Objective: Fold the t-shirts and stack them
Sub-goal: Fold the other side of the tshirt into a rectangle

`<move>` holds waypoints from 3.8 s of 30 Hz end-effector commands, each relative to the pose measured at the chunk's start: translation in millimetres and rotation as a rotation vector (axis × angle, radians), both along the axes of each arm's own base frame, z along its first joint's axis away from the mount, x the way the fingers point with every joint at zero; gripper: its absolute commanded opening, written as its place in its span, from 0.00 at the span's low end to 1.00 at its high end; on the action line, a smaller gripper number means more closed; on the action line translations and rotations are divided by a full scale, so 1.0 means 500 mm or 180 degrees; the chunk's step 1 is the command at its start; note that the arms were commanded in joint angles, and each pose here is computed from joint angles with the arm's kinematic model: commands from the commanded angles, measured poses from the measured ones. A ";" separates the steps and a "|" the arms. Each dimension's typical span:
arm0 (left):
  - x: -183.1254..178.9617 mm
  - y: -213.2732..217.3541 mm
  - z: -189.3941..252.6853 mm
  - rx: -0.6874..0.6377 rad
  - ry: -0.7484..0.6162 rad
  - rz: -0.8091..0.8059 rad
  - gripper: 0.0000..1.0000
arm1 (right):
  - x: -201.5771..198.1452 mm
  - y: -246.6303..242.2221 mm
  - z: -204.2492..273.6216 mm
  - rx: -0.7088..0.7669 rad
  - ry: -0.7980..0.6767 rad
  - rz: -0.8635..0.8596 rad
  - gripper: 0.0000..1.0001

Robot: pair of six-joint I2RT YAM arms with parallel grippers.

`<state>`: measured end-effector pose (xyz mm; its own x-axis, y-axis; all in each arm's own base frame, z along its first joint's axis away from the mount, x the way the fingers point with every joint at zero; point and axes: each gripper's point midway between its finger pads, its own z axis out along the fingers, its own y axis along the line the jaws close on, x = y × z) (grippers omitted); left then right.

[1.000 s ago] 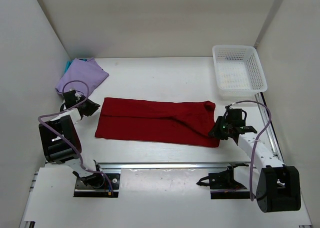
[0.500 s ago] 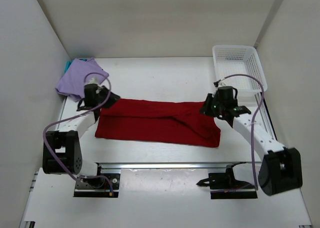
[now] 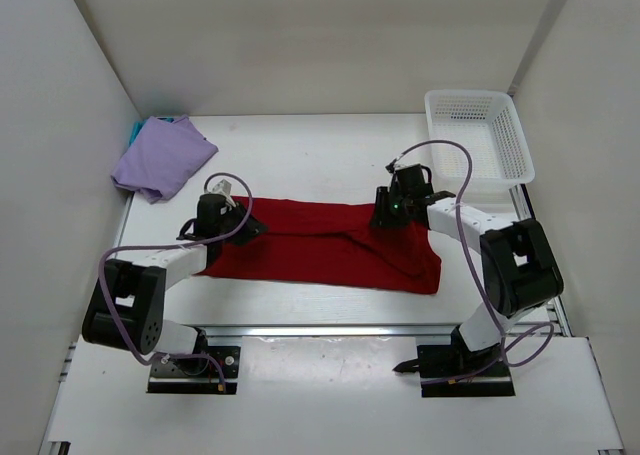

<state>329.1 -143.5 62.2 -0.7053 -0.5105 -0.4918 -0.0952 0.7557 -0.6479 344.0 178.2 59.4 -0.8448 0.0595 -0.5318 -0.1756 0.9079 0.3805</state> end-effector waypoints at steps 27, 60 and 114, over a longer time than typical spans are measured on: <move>0.029 -0.010 0.132 -0.0374 -0.0614 0.0060 0.29 | -0.217 0.123 0.116 0.0258 0.0107 0.0590 0.27; 0.165 0.189 -0.082 -0.0763 0.0388 0.0936 0.27 | 0.097 -0.130 0.053 0.1444 -0.0280 -0.0705 0.03; 0.158 0.180 -0.036 -0.0740 0.0169 0.1025 0.26 | 0.215 -0.169 0.018 0.0839 -0.0652 -0.1456 0.24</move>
